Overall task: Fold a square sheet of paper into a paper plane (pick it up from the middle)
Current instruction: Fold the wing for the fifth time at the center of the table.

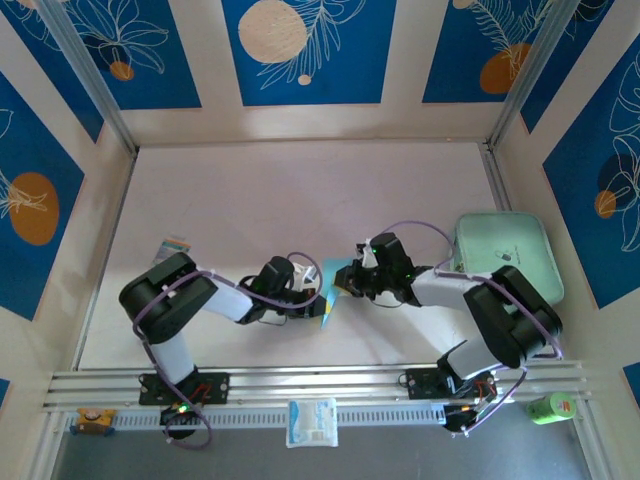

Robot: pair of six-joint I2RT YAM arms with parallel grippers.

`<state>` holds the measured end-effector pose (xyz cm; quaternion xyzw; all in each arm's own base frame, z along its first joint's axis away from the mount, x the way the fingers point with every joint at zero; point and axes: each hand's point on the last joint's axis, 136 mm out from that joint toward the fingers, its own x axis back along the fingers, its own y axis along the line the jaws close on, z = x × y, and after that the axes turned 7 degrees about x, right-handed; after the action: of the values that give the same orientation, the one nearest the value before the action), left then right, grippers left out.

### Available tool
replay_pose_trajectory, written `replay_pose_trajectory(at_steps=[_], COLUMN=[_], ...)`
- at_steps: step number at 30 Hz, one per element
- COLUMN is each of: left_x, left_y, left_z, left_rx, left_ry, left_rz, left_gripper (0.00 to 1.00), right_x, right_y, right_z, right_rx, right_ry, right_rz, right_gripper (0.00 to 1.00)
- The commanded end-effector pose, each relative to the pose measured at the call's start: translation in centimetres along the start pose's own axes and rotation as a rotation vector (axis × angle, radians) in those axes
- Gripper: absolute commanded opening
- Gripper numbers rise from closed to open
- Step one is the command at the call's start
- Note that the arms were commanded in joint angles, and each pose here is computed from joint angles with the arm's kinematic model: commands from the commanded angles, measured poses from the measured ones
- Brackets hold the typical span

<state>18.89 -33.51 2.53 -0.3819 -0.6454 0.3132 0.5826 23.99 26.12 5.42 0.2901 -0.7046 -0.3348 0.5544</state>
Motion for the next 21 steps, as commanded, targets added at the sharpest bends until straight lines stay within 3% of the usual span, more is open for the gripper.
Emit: replay_pose_trajectory(at_steps=[1,10,21], left_x=[-0.3,0.2,0.2], left_y=[1.2,2.1,3.6], left_z=[0.5,-0.1,0.1], left_rx=[0.060,0.153,0.225], left_ry=[0.011,-0.040,-0.038], left_rz=[0.003,0.056,0.005], left_gripper=[0.00,0.00,0.00], right_x=[-0.6,-0.8,-1.4], right_y=[1.0,0.3,0.2], right_z=[-0.5,-1.2,-1.4], right_rx=[0.028,0.004,-0.001], right_ry=[0.016,0.017,0.046], right_rz=[-0.053,-0.067,-0.074], right_gripper=[0.13,0.12,0.12])
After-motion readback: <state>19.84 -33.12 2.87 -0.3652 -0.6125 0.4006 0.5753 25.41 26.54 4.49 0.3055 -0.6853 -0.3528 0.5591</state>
